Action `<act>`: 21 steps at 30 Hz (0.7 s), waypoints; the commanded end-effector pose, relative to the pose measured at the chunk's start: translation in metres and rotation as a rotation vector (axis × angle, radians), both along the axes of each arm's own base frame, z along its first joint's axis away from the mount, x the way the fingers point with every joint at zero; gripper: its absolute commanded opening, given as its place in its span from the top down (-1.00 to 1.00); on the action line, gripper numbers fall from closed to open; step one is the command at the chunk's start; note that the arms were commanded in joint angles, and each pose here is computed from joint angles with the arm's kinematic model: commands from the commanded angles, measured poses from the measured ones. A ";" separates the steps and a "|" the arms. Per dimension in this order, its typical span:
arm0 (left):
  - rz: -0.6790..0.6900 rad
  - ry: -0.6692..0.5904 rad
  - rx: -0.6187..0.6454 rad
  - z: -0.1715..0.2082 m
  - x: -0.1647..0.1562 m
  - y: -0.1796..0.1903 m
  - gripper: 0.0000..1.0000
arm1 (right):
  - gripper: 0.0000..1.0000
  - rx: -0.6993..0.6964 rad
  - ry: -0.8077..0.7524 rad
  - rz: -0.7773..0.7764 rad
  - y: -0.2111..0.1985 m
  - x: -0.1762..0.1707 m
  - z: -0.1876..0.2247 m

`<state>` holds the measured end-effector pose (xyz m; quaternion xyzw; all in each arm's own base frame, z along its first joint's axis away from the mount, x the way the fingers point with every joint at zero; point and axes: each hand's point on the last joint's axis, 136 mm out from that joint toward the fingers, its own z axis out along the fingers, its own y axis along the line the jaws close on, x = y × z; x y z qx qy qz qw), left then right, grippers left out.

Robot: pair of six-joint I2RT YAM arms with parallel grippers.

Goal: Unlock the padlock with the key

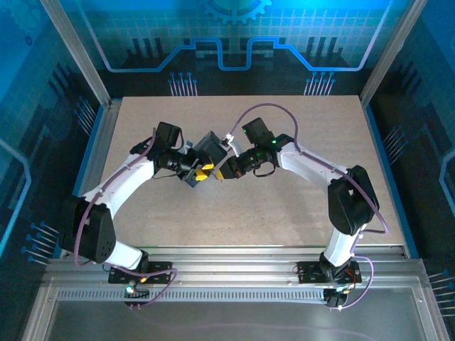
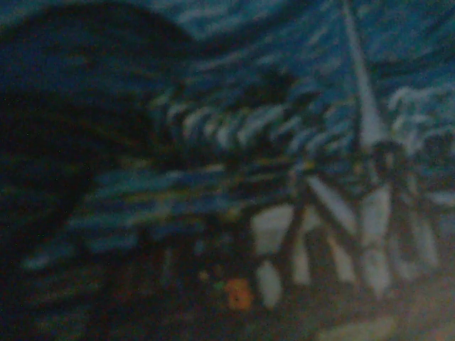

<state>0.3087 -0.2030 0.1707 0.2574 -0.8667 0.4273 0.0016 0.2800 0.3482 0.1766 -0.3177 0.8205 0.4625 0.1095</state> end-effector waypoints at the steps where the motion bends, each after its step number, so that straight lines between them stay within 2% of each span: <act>1: -0.026 -0.007 -0.085 0.014 -0.004 -0.010 0.78 | 1.00 0.013 -0.039 0.019 0.019 0.000 0.005; 10: -0.004 0.017 -0.090 0.010 -0.006 -0.009 0.82 | 1.00 0.051 -0.098 -0.081 0.020 0.014 0.013; 21: 0.079 0.101 -0.118 0.006 -0.011 -0.012 0.88 | 0.97 0.266 -0.118 -0.186 0.045 0.025 0.025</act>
